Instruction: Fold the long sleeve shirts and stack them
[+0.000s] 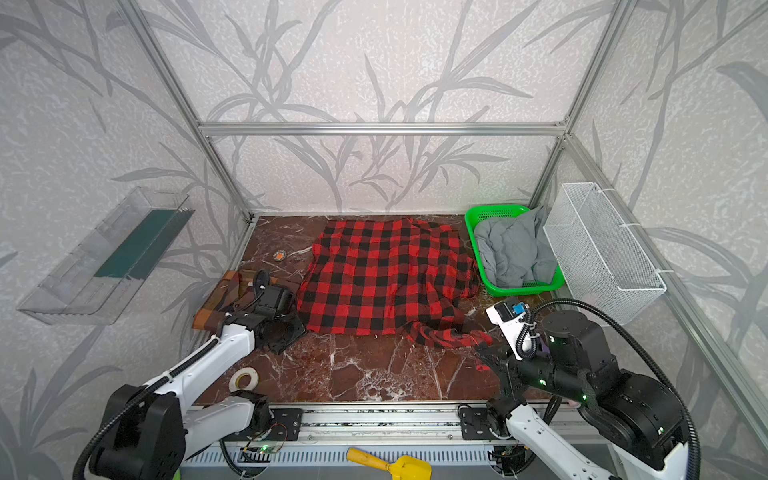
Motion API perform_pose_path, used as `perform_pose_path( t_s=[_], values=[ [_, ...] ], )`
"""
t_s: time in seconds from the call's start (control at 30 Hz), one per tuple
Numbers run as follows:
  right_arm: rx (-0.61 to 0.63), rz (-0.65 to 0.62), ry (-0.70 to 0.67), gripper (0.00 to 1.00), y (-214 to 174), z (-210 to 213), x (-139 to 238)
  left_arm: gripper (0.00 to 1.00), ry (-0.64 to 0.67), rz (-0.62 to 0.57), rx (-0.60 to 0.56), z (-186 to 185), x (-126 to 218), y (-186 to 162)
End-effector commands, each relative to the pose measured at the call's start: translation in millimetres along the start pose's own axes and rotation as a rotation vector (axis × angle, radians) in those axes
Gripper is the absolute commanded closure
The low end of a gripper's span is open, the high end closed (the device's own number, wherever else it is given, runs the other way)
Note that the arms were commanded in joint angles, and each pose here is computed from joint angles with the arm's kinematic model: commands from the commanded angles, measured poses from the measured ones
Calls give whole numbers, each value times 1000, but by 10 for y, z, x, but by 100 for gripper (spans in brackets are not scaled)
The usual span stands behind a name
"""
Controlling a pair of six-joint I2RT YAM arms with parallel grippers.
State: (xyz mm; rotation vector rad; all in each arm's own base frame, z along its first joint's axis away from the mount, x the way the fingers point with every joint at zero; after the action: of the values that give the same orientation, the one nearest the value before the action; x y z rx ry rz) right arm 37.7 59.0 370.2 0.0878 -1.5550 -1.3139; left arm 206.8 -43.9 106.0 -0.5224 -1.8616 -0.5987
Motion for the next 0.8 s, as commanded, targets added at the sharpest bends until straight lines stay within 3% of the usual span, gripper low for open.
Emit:
perform_pose_path(
  t_s=[0.0,0.23,0.67,0.77],
  values=[
    [32,-6,47,100,-62,72,60,50,0,-29,-2,-3,-102,36],
    [52,-7,75,100,-88,94,44,53,-11,-43,21,-31,-226,82],
    [61,22,77,100,-159,60,-67,55,-63,-172,27,-24,-244,192],
    [56,33,83,100,-162,53,-106,61,-83,-179,27,-53,-253,214]
  ],
)
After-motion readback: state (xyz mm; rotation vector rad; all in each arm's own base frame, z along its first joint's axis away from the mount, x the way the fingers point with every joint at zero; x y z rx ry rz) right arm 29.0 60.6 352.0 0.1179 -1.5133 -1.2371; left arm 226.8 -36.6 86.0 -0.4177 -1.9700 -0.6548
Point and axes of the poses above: each gripper's point midway between its finger pads, its own x axis back along the fingers, its own z axis along the line the jaws close on, y = z × x, the point moved 7 cm from there along x, back along the fingers, and after that the axes turned 14 degrees about x, right-handed, at the moved point
